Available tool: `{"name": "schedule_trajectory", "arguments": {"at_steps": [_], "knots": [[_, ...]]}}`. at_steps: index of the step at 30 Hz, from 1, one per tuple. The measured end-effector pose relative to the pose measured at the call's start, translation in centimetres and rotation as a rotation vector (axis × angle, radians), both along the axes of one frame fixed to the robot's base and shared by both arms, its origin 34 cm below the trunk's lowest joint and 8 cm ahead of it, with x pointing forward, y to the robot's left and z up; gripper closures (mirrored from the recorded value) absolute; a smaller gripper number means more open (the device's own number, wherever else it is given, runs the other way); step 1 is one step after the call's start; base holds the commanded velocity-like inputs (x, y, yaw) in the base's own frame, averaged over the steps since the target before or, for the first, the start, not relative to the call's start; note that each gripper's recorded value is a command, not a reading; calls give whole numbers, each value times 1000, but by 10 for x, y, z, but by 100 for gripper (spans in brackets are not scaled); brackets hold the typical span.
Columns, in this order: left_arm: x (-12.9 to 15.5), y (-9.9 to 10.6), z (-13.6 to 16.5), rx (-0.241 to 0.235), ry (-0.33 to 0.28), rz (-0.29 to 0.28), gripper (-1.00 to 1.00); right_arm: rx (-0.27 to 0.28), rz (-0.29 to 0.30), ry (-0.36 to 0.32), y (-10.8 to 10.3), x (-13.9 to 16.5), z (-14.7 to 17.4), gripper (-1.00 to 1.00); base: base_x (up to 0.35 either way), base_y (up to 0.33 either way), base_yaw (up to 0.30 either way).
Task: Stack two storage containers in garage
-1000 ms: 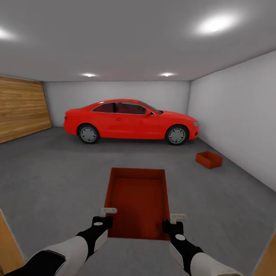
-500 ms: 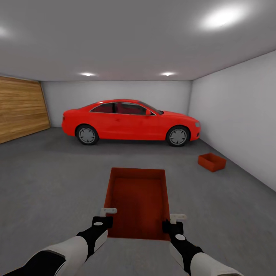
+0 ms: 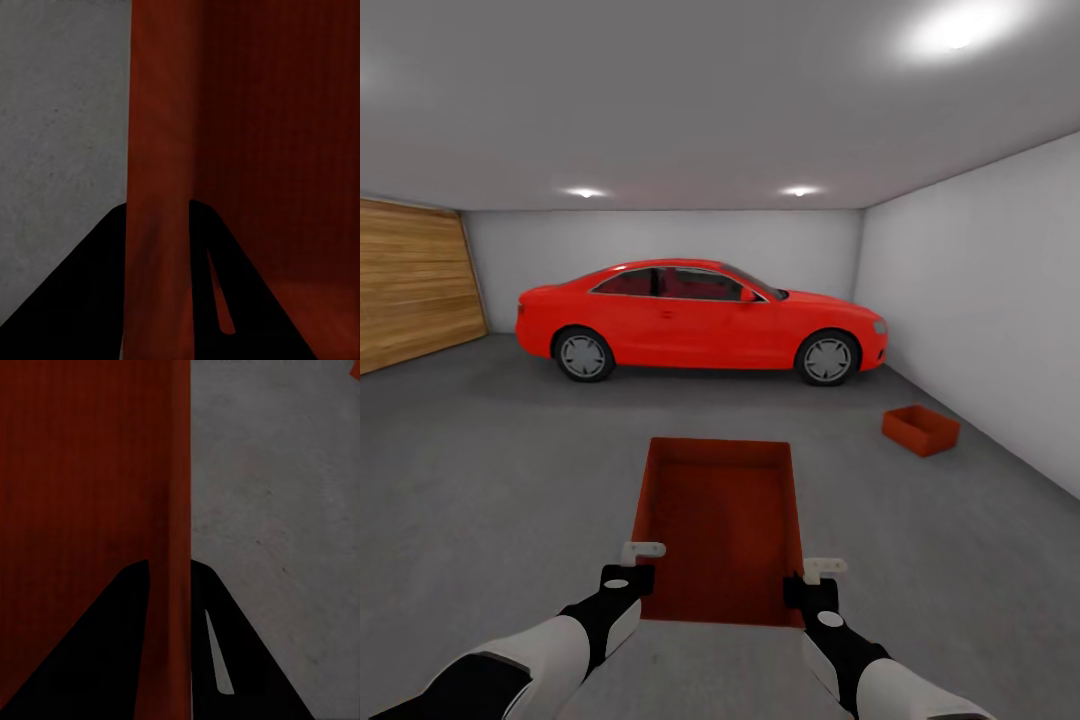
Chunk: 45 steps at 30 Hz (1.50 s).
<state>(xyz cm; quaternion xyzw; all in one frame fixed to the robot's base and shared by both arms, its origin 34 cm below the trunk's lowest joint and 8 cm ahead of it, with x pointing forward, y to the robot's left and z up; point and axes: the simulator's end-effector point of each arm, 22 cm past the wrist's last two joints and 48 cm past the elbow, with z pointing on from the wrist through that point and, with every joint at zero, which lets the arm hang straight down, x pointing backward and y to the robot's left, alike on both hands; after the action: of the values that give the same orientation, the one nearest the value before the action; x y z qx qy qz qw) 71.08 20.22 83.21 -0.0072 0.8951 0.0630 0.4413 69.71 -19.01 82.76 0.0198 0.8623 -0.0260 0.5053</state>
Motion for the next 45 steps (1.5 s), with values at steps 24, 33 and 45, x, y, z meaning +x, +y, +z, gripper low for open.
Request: {"name": "schedule_trajectory", "arguments": {"at_steps": [24,33,45], "knots": [[0,0,0,0,0,0,100,0,0,0,0,0,0,100,322,23,0],[1,0,1,0,-3,0,100,0,0,-3,0,1,1,100,321,71,0],[1,0,1,0,-2,0,100,0,0,-2,0,0,1,100,322,73,0]]}}
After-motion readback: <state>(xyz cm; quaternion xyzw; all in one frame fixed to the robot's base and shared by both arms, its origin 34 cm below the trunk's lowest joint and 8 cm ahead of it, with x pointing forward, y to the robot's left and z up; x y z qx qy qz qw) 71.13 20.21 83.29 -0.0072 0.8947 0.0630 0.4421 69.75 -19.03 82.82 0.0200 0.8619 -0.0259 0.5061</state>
